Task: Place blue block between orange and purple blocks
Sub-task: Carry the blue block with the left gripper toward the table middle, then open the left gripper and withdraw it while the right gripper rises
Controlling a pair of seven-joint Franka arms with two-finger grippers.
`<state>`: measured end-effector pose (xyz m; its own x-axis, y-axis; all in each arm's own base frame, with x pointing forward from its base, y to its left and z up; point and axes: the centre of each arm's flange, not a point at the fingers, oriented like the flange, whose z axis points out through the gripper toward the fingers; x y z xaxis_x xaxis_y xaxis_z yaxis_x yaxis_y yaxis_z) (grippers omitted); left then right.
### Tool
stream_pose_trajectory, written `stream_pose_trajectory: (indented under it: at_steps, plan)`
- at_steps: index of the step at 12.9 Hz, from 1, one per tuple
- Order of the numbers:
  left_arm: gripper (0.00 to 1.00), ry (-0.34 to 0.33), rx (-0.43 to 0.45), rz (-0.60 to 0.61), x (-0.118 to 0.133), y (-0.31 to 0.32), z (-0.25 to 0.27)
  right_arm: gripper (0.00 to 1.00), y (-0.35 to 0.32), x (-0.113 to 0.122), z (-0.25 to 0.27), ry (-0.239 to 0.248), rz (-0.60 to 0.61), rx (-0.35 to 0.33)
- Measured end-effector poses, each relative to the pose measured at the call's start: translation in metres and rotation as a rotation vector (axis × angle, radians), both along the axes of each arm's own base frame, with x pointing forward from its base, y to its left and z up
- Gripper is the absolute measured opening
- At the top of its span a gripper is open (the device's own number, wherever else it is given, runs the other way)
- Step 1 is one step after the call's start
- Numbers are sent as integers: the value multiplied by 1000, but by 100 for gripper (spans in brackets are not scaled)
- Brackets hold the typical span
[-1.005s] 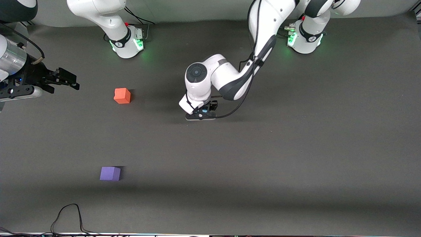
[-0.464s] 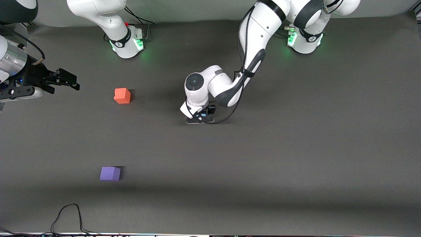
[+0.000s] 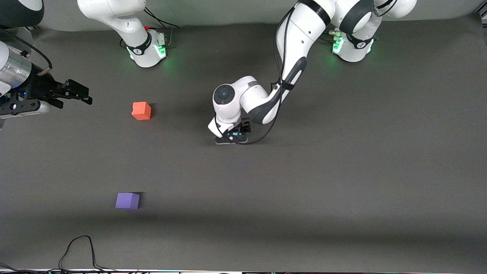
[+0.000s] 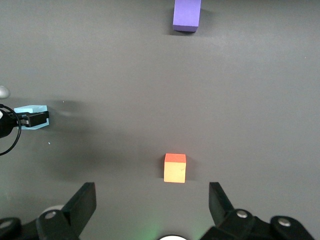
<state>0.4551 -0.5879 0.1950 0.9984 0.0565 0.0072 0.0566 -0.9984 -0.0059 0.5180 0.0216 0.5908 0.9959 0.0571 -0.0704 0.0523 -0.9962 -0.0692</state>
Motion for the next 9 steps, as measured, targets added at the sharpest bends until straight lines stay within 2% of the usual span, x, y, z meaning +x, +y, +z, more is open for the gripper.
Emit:
stream_pose_trajectory:
  at_steps: [2,4,6,9]
  plan:
    - [100,-4,13,22,15,6,36,100,0,0,0,0,0,0]
    - [100,2,1,78,59,48,104,100,0,0,0,5,1,0]
    - [100,58,-9,78,111,124,154,100,0,-2,-1,14,2,-1]
    - [100,131,-32,21,175,296,191,100,10,-3,-1,17,20,0]
